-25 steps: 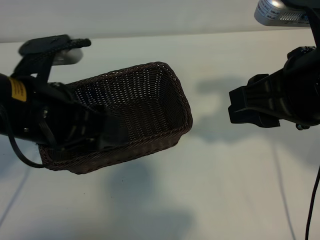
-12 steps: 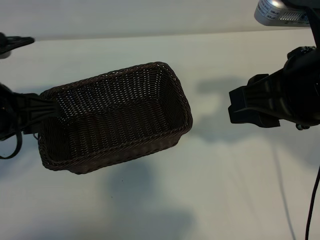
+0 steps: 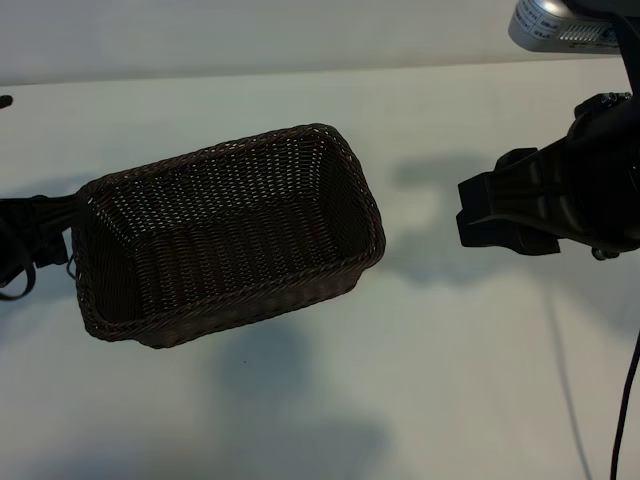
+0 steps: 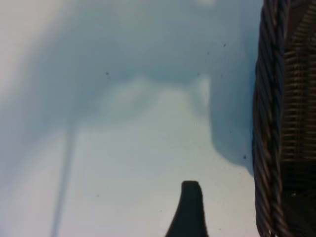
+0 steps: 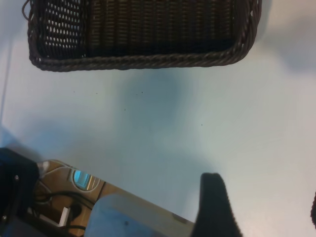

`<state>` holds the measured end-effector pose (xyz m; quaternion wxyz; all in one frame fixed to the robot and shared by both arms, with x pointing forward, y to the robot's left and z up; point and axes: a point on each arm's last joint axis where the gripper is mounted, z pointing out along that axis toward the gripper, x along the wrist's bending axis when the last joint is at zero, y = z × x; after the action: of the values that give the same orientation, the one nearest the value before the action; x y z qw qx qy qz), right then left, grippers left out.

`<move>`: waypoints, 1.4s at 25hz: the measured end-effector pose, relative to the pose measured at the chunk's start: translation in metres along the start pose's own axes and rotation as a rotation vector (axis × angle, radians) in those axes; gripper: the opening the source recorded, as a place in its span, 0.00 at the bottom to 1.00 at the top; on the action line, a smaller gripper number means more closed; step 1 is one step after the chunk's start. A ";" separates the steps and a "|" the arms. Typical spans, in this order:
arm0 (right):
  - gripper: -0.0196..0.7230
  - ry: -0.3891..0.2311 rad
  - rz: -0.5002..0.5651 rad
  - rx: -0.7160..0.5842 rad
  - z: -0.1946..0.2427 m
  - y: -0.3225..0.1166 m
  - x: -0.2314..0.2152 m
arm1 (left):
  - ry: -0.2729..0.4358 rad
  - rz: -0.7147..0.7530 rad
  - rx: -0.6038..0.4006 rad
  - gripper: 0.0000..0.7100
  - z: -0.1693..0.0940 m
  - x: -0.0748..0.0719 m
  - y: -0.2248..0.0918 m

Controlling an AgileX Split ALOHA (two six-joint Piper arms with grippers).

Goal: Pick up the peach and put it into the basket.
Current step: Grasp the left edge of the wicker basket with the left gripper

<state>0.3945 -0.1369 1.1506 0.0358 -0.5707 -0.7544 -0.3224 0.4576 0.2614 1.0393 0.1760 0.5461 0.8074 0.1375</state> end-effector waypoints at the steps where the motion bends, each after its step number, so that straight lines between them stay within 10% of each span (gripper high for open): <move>1: 0.65 0.000 0.000 0.000 0.000 0.000 0.000 | -0.005 0.002 0.011 0.83 0.005 0.003 0.003; 28: 0.65 0.000 0.000 -0.001 0.000 0.000 0.000 | -0.065 -0.087 0.163 0.82 0.126 0.001 0.003; 32: 0.65 0.000 0.000 -0.001 0.000 0.000 0.000 | -0.072 -0.093 0.150 0.66 0.126 0.001 0.004; 35: 0.65 0.000 0.000 -0.001 0.000 0.000 0.000 | -0.077 -0.104 0.146 0.37 0.127 0.000 0.004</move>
<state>0.3945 -0.1369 1.1507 0.0357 -0.5707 -0.7542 -0.3228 0.5161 0.2667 0.9271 0.1736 0.5199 0.8351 0.0477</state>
